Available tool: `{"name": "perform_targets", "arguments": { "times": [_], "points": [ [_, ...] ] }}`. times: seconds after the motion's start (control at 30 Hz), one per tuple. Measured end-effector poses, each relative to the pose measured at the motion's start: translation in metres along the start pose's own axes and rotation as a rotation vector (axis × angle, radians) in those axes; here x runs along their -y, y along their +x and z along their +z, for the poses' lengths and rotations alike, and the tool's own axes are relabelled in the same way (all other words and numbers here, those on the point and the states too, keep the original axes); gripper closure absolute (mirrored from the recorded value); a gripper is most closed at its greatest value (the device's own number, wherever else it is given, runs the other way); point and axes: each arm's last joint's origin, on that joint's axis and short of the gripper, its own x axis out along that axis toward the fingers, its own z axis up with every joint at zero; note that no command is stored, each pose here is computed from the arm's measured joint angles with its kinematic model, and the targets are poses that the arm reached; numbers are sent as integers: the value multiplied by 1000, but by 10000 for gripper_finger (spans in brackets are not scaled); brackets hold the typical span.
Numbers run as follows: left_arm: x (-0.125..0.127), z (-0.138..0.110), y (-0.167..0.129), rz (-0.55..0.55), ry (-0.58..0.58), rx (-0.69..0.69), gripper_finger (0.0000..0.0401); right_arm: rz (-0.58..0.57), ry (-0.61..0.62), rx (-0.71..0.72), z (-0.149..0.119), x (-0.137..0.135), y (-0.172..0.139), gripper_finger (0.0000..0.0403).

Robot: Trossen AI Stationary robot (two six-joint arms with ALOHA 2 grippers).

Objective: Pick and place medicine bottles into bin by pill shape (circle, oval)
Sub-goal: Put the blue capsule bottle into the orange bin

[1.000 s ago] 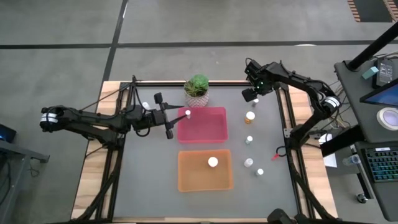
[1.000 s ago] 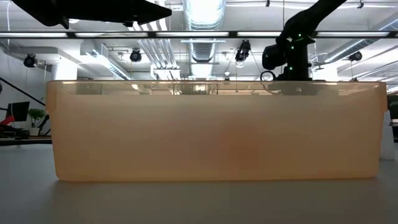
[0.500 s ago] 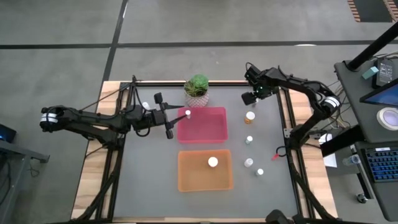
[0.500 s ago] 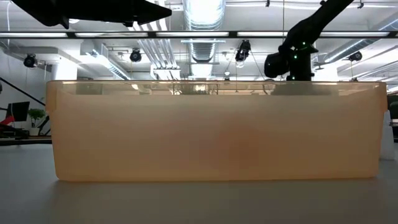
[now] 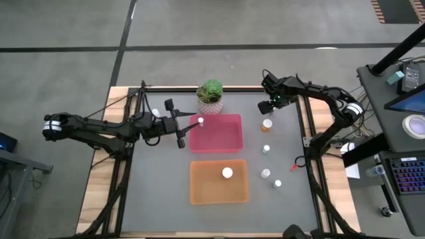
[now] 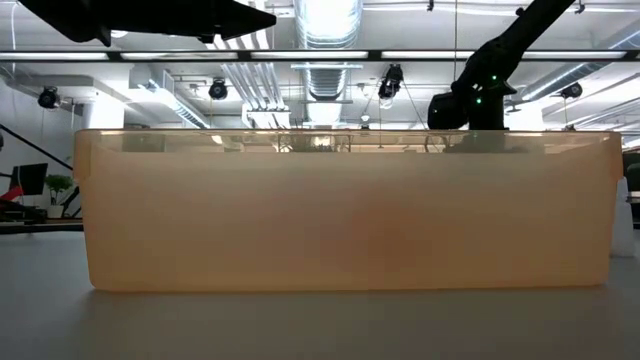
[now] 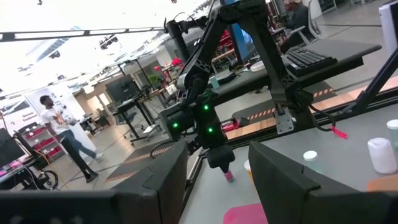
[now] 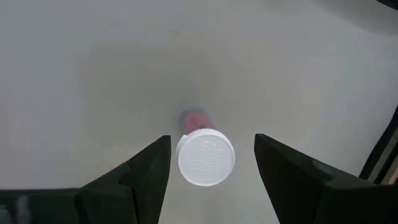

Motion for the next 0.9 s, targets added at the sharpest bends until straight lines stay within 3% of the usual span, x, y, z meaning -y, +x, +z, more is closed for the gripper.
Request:
{"name": "perform_targets", "arguments": {
  "times": [0.5,0.73,0.9],
  "points": [
    [0,0,0,0,1,0,244,3,-8,7,1,0,0,294],
    [0,0,0,0,1,0,244,8,-8,23,0,0,-5,283],
    [0,0,0,0,1,0,244,30,-3,98,-2,2,-28,284]
  ]
}}
